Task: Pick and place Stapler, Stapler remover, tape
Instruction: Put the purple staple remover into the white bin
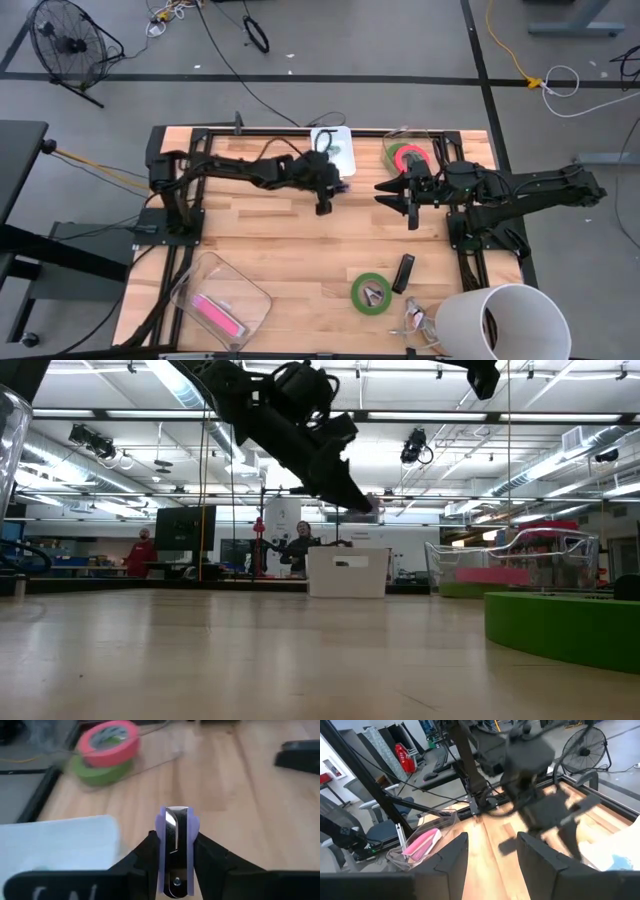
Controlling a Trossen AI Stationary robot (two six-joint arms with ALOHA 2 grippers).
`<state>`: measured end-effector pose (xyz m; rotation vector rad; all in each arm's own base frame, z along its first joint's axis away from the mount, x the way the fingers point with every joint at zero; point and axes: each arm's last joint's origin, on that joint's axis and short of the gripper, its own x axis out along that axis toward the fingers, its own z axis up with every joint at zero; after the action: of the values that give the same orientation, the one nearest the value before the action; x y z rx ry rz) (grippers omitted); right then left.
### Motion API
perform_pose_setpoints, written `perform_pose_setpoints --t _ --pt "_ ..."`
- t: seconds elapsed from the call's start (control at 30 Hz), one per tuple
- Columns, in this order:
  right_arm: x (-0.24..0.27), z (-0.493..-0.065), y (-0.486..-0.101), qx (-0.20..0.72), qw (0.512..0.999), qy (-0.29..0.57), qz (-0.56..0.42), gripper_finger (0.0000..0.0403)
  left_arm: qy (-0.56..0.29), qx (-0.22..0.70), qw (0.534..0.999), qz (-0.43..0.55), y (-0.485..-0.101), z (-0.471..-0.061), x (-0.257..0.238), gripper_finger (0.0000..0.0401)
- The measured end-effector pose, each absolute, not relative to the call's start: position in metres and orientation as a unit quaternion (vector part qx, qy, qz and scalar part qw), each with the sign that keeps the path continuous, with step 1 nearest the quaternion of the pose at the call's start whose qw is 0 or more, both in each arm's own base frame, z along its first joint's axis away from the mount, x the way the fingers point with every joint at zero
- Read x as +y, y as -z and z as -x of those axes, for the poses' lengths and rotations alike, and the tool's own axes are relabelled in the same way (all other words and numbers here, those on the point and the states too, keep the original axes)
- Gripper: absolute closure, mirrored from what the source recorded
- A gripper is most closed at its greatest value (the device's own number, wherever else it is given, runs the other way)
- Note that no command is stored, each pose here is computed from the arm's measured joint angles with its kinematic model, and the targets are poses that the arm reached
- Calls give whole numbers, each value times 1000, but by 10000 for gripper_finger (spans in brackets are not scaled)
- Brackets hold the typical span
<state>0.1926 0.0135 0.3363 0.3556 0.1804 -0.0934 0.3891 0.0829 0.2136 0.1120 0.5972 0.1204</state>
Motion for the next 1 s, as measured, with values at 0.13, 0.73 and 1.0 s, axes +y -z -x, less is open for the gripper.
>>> perform_pose_setpoints --t 0.13,0.73,1.0 --pt "14 -192 -335 94 979 47 -177 237 -90 281 954 -59 -223 -383 103 297" --pt "13 -192 -335 98 978 48 -177 237 -186 287 939 -28 -224 -352 178 297" --pt "13 -192 -335 98 978 48 -177 237 -198 295 935 -11 -218 -346 193 297"
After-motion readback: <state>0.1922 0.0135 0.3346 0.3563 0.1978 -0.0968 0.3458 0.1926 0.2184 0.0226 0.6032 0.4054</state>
